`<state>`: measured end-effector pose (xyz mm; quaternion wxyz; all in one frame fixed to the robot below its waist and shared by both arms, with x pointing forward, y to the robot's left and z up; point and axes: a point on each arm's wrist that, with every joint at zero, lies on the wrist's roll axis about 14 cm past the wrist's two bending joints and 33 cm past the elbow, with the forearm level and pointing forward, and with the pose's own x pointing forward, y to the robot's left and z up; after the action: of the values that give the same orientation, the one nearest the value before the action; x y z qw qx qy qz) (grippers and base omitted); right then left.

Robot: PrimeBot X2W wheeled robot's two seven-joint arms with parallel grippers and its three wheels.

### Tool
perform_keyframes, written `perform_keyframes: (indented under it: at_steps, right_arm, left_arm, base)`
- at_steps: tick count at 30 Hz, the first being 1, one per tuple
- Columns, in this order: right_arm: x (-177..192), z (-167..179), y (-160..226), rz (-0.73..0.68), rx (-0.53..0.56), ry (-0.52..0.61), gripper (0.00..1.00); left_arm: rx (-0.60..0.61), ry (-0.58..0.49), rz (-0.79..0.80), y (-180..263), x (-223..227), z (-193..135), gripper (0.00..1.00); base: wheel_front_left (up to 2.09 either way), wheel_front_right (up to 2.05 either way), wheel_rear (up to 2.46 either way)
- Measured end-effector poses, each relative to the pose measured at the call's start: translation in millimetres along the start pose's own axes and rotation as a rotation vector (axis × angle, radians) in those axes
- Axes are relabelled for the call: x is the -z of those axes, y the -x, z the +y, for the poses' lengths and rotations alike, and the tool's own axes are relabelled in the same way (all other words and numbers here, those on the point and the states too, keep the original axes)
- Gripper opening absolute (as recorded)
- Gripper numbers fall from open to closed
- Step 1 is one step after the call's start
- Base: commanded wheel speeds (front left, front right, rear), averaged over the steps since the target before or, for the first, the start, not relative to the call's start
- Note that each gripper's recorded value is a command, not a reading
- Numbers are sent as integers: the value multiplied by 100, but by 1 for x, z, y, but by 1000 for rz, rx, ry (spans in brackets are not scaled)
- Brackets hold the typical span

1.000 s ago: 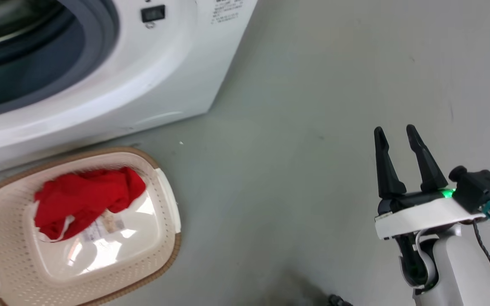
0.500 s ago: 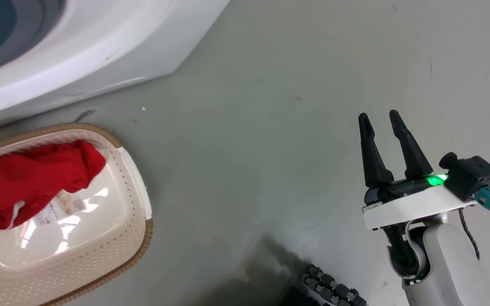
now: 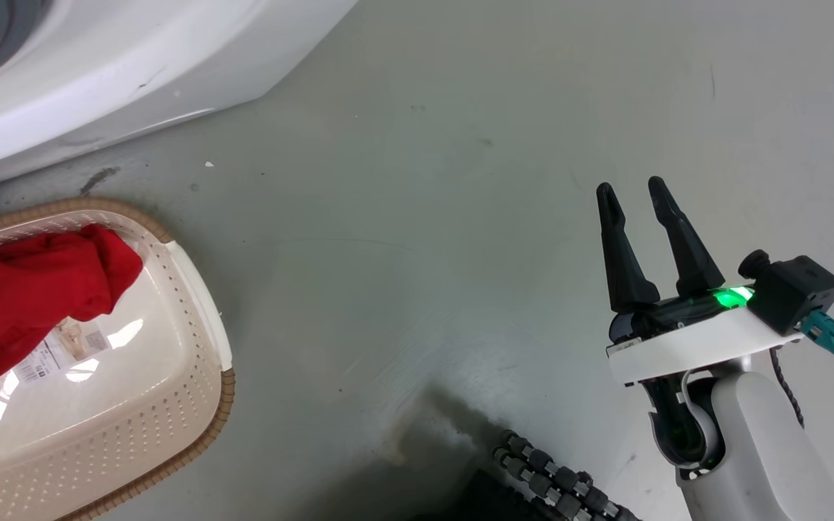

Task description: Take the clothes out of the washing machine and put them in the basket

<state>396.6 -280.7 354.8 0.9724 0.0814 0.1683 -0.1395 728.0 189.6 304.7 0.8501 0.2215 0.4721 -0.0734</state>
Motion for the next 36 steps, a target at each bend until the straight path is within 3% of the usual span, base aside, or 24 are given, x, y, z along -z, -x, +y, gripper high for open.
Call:
perform_keyframes:
  at_steps: [7,23,36]
  right_arm:
    - [-2,-2,1,-4,6,-1,100]
    - [-35,-3,5,-100,-1,12,100]
    - [-63,-9,32,-184,10,5,100]
  left_arm:
    - [-22,4,-94,-1,-15,3,0]
    - [-90,89,-622,53,-90,17,0]
    - [-55,177,-835,109,-75,-6,0]
  base:
    - [0,0,0]
    - [0,0,0]
    - [0,0,0]
